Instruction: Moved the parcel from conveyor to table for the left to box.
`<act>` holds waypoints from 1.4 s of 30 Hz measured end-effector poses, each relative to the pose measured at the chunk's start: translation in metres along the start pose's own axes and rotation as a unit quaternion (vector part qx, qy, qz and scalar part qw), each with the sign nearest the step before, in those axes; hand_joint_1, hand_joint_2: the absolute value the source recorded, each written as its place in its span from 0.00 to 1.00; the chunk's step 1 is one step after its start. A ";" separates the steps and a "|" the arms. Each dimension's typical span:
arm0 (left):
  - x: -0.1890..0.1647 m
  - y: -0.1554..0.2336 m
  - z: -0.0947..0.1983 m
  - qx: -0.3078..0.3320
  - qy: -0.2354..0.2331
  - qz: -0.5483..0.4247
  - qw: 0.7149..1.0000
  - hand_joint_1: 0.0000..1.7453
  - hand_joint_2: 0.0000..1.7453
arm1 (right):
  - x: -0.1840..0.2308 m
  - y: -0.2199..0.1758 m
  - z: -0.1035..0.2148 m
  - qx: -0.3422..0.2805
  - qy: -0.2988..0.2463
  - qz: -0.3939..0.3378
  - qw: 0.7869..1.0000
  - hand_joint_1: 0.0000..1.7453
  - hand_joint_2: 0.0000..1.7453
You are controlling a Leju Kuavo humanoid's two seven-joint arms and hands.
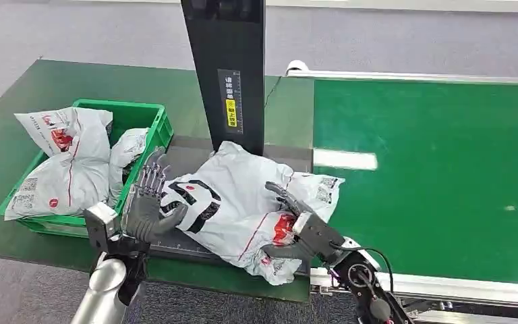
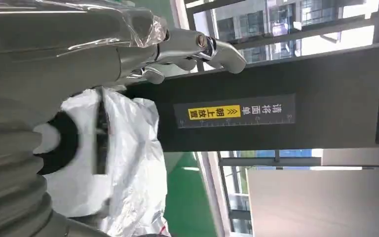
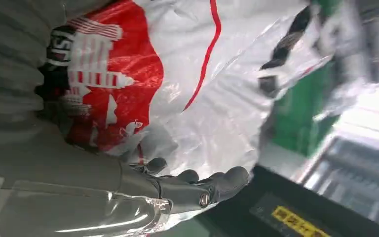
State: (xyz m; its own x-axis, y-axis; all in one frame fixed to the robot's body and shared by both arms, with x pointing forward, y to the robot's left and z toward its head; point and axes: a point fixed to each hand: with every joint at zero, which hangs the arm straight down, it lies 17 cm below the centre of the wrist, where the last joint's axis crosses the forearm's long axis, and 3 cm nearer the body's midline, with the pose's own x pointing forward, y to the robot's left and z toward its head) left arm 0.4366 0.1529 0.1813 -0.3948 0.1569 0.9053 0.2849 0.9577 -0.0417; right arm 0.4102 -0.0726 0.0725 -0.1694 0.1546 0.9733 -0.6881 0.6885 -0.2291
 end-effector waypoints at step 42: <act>-0.003 -0.040 0.012 -0.064 0.011 0.024 0.998 0.00 1.00 | -0.020 -0.044 -0.001 -0.053 0.074 0.235 0.968 0.00 1.00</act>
State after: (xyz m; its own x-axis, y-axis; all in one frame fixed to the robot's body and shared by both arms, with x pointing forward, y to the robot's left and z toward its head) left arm 0.4166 0.1173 0.1750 -0.3589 0.1958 0.9126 0.4138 0.9098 -0.0325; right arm 0.4445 -0.1056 0.0635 -0.3388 0.5625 0.7542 -0.4824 0.5843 -0.6525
